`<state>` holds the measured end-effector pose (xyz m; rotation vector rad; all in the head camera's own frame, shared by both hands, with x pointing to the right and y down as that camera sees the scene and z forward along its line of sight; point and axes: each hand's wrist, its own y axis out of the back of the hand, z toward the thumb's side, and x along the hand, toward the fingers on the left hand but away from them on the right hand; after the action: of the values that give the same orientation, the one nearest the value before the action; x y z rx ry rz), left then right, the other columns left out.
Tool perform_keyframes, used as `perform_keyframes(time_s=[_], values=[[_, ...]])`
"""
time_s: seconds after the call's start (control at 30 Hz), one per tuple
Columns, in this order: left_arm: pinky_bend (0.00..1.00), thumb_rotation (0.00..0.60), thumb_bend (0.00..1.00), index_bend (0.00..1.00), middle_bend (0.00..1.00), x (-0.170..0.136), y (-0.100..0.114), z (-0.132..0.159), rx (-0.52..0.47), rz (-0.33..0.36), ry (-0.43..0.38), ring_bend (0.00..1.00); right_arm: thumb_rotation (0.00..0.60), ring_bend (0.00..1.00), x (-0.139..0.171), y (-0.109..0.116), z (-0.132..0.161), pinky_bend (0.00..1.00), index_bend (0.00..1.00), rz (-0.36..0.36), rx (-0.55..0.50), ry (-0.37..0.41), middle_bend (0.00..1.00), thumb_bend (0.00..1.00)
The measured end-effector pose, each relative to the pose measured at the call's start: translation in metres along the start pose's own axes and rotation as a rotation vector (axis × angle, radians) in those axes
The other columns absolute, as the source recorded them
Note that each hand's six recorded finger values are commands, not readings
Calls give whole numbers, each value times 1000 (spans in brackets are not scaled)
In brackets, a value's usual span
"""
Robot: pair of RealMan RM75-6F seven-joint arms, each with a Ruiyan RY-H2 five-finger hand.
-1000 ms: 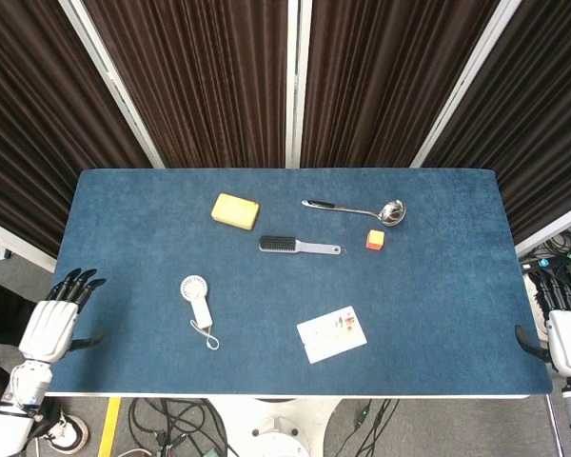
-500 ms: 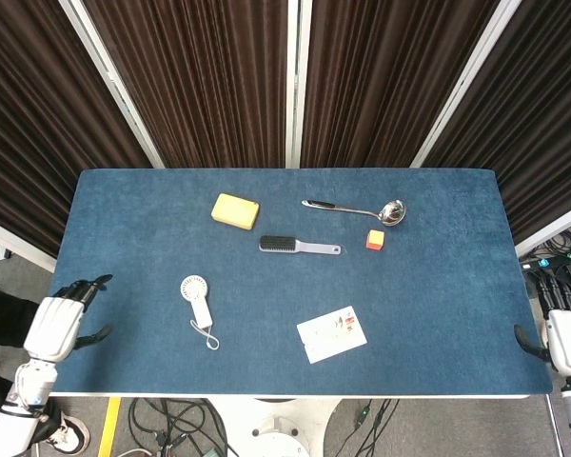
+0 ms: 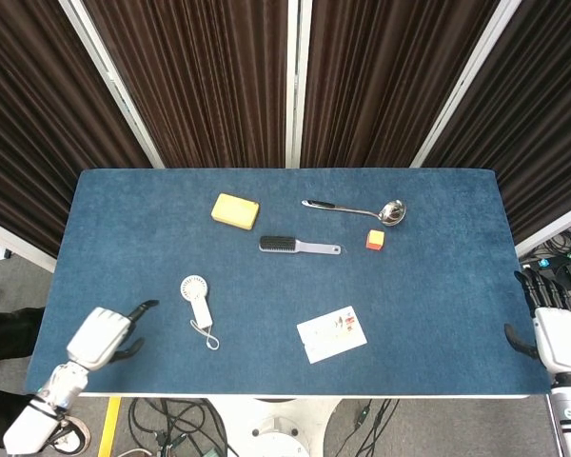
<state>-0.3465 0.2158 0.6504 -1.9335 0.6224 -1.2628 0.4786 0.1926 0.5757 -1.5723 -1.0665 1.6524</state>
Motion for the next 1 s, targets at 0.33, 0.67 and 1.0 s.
perform_keyframes(time_s=[0.33, 0.67, 1.0], values=[[869, 600, 397, 164, 872, 36, -26, 29, 57, -104, -57, 833, 600, 0, -1, 0, -1, 0, 0, 2, 1, -9, 0, 278], [866, 600, 407, 164, 872, 60, -40, 38, 53, -103, -58, 833, 600, 0, -1, -1, -5, 0, 0, 5, -3, -16, 0, 280], [867, 600, 410, 164, 871, 73, -43, 37, 67, -110, -52, 833, 600, 0, -1, 0, -8, 0, 0, 8, -6, -27, 0, 279]])
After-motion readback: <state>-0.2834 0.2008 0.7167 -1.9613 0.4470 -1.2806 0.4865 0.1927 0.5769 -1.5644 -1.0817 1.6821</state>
